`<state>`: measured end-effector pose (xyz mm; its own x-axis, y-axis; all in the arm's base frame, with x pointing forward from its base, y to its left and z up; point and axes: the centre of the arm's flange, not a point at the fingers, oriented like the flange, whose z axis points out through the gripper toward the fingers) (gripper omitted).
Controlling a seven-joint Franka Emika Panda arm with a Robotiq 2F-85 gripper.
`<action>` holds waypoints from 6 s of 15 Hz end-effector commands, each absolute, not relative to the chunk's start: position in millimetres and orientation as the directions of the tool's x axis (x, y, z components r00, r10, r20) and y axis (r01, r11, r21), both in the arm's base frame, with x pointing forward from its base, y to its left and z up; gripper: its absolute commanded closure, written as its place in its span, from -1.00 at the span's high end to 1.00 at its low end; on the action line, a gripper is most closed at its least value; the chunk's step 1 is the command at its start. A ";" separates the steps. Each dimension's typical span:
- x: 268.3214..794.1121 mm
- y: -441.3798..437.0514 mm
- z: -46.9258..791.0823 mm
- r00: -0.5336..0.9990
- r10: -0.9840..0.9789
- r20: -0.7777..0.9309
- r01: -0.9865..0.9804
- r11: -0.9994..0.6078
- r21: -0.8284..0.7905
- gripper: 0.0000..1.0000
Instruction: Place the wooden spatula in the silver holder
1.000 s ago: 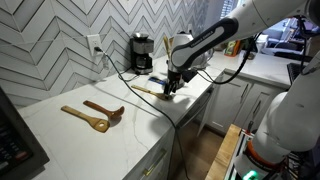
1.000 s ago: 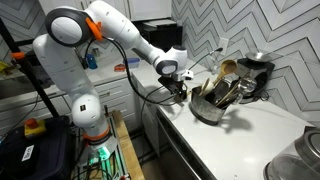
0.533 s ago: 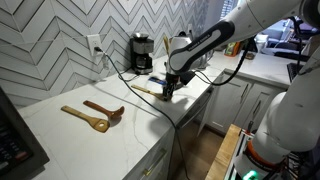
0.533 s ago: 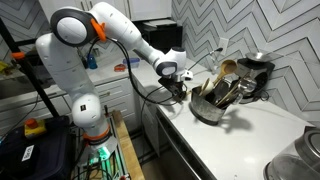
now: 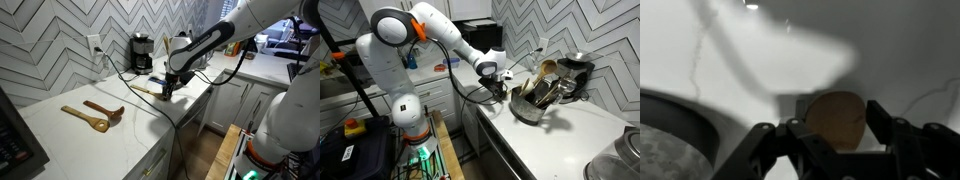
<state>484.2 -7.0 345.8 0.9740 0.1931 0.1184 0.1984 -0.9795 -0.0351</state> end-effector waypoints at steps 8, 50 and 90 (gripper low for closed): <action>462.3 -12.6 424.8 0.949 0.283 0.141 0.274 -0.958 0.082 0.75; 523.1 24.6 428.6 0.954 0.227 0.195 0.209 -0.972 0.107 -0.89; 443.5 4.3 606.3 0.423 0.513 -0.746 0.893 -0.099 0.439 -0.89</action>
<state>446.8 12.2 602.9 0.5306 0.5159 -0.6725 0.8413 -0.2240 0.4920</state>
